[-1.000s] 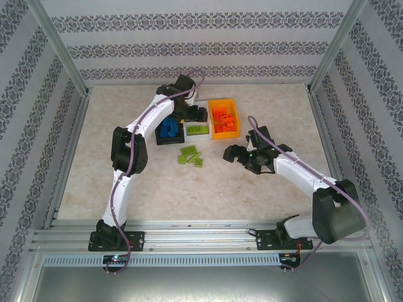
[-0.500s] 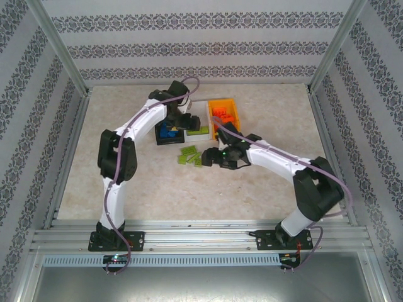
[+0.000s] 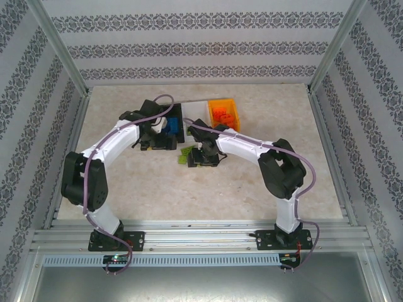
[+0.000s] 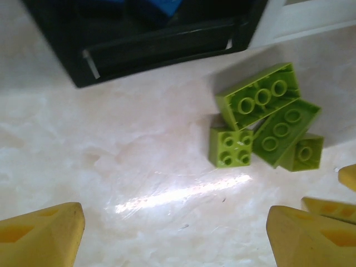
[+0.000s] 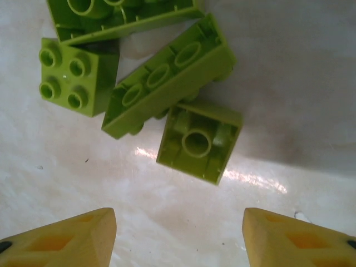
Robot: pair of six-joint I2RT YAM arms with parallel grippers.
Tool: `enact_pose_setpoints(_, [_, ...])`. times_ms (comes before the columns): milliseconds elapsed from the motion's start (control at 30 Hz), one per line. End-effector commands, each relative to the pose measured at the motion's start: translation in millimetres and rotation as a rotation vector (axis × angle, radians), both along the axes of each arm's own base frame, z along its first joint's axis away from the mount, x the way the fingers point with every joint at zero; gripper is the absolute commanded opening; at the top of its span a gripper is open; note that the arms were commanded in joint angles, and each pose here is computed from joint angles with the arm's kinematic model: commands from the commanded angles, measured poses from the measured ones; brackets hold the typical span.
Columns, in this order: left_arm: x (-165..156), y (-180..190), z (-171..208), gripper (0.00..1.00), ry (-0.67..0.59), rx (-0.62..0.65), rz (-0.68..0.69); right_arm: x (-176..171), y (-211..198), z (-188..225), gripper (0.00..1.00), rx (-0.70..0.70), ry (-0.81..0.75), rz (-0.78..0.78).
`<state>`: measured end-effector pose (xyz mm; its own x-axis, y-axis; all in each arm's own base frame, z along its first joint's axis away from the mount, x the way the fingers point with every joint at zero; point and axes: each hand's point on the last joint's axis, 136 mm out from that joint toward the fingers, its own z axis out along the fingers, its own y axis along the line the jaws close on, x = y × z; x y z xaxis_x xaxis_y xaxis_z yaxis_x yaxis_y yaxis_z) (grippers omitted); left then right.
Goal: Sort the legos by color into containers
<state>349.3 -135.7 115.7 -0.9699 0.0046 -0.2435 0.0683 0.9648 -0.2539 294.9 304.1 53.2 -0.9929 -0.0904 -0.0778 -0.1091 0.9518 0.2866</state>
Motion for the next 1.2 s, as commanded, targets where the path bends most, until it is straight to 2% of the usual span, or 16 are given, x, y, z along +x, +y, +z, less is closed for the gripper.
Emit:
enact_pose_setpoints(0, [3.9, 10.2, 8.5, 0.86, -0.055, -0.011, 0.020, -1.1, -2.1, -4.3, 0.59, -0.061, 0.027, 0.015])
enact_pose_setpoints(267, [7.8, 20.2, 8.8, 0.86, -0.052, -0.025, 0.038, 8.8, 3.4, -11.6, 0.57, -0.101, 0.053, 0.024])
enact_pose_setpoints(533, [12.4, 23.1, 4.5, 0.86, -0.034, -0.034, 0.026, 10.6, -2.5, -19.7, 0.52, -0.147, 0.082, 0.001])
enact_pose_setpoints(833, [17.4, 20.0, 3.1, 0.86, -0.022, -0.055, 0.024, 8.1, -18.4, -21.9, 0.43, -0.212, 0.089, -0.031])
enact_pose_setpoints(933, [18.0, 18.6, 1.0, 0.86, -0.017, -0.063, 0.023, 6.8, -27.3, -20.2, 0.37, -0.222, 0.083, -0.050])
enact_pose_setpoints(1167, [23.2, 12.9, -0.5, 0.86, -0.016, -0.098, 0.040, -0.2, -43.0, -14.1, 0.32, -0.230, 0.060, -0.076])
